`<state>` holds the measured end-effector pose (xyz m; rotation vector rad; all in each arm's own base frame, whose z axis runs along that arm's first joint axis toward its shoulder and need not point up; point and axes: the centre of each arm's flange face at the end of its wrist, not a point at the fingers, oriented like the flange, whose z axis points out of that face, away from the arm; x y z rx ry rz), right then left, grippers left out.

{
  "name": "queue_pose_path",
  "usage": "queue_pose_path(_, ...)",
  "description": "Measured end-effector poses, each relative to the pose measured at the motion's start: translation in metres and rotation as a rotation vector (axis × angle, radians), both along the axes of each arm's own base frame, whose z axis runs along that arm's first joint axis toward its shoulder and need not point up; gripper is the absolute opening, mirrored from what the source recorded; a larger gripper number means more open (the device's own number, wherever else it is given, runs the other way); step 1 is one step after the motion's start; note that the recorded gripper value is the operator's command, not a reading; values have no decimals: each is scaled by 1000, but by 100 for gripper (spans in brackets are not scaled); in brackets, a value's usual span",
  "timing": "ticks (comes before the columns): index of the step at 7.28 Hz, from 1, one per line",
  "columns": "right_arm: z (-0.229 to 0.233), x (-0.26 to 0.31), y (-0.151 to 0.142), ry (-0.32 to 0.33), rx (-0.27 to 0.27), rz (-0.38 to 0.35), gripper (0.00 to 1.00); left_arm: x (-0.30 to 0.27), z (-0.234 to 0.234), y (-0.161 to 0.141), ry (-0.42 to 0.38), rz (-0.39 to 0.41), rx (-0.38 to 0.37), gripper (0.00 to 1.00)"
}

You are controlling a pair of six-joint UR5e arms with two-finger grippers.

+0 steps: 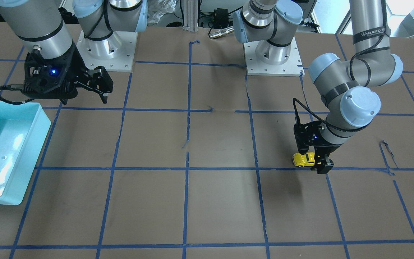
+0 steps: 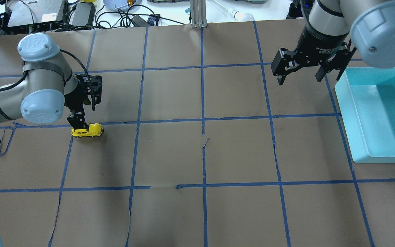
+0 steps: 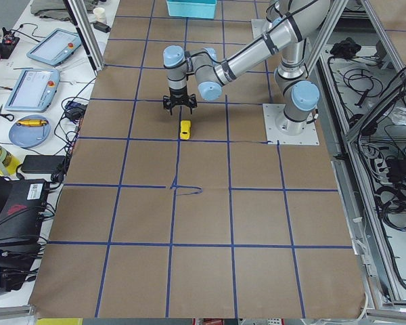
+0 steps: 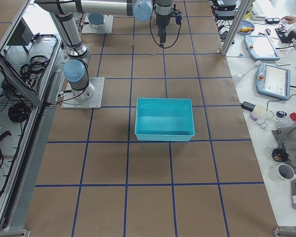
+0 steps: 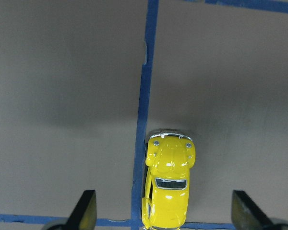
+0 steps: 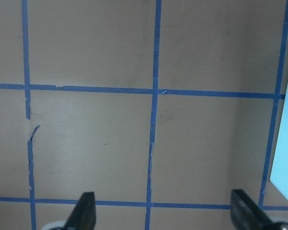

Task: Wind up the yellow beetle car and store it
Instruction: 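Press the car down and drag it toward the robot with the left gripper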

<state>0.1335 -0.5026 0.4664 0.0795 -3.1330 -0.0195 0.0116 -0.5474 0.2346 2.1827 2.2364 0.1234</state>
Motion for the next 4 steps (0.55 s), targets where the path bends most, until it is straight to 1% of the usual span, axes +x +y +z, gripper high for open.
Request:
queue_pose_path(1,0,0,0,-2,1,-2,100,7,-14,5,16,-39,-19,100)
queue_pose_path(2,-1,1,0,-6,2,-7,100,14,-27,14,15,-70,-52,100)
queue_pose_path(3,-1,1,0,-8,2,-12,100,22,-34,21,10,-77,-75,98)
queue_pose_path(4,-1,1,-1,-9,2,-16,100,29,-36,25,7,-72,-87,98)
